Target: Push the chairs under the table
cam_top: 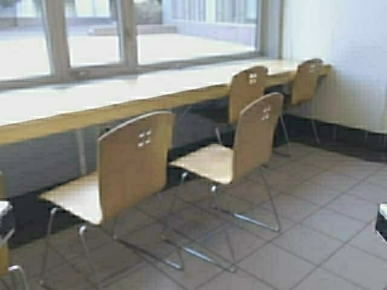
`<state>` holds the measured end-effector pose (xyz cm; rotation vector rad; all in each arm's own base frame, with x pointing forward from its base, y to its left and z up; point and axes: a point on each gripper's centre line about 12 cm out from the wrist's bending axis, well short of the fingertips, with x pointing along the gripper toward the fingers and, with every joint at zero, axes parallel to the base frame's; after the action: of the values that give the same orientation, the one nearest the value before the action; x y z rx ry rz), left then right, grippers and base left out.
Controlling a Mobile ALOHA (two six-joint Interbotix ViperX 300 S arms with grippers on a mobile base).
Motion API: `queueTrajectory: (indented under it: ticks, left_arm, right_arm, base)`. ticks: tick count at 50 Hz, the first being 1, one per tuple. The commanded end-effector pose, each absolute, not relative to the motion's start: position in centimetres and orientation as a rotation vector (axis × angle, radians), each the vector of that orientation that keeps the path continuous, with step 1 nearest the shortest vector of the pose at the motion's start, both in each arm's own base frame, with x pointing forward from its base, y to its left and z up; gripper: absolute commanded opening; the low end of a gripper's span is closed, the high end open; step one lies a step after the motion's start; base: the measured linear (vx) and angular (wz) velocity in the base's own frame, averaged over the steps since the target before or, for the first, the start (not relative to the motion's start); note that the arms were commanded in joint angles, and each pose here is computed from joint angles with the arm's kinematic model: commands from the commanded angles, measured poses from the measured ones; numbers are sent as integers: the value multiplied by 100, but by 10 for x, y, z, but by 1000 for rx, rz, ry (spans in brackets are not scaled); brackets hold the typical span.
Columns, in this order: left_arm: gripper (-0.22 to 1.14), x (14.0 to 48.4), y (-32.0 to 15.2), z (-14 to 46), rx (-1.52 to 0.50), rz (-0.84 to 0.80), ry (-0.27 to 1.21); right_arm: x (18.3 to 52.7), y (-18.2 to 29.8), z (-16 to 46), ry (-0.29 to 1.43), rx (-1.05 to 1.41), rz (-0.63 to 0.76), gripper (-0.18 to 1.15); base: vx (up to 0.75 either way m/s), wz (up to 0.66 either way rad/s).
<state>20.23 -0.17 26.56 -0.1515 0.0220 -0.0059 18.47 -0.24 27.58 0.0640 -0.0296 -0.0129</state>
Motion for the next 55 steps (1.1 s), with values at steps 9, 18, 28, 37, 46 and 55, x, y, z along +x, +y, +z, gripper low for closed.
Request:
queueTrajectory:
  ticks: [9, 18, 28, 37, 46, 55]
  left_arm:
    - [4, 205, -2, 280, -187, -9, -16]
    - [4, 205, -2, 280, -245, -10, -19]
    - [4, 204, -2, 279, -270, -11, -16]
    - [4, 204, -2, 275, -276, -9, -2]
    - [4, 205, -7, 270, -276, -31, 15]
    - [4, 209, -27, 265, -273, -121, 59]
  right_arm:
    - [182, -2, 282, -19, 61, -13, 5]
    - [182, -2, 277, 1, 61, -11, 5]
    - [182, 3, 276, 26, 61, 13, 5]
    - [189, 5, 268, 70, 66, 21, 5]
    - [196, 14, 268, 96, 67, 69, 5]
    - [199, 17, 270, 101, 66, 81, 5]
  base:
    - [18, 47]
    - [17, 39]
    - [17, 37]
    - [15, 34]
    - [12, 28]
    - [11, 30]
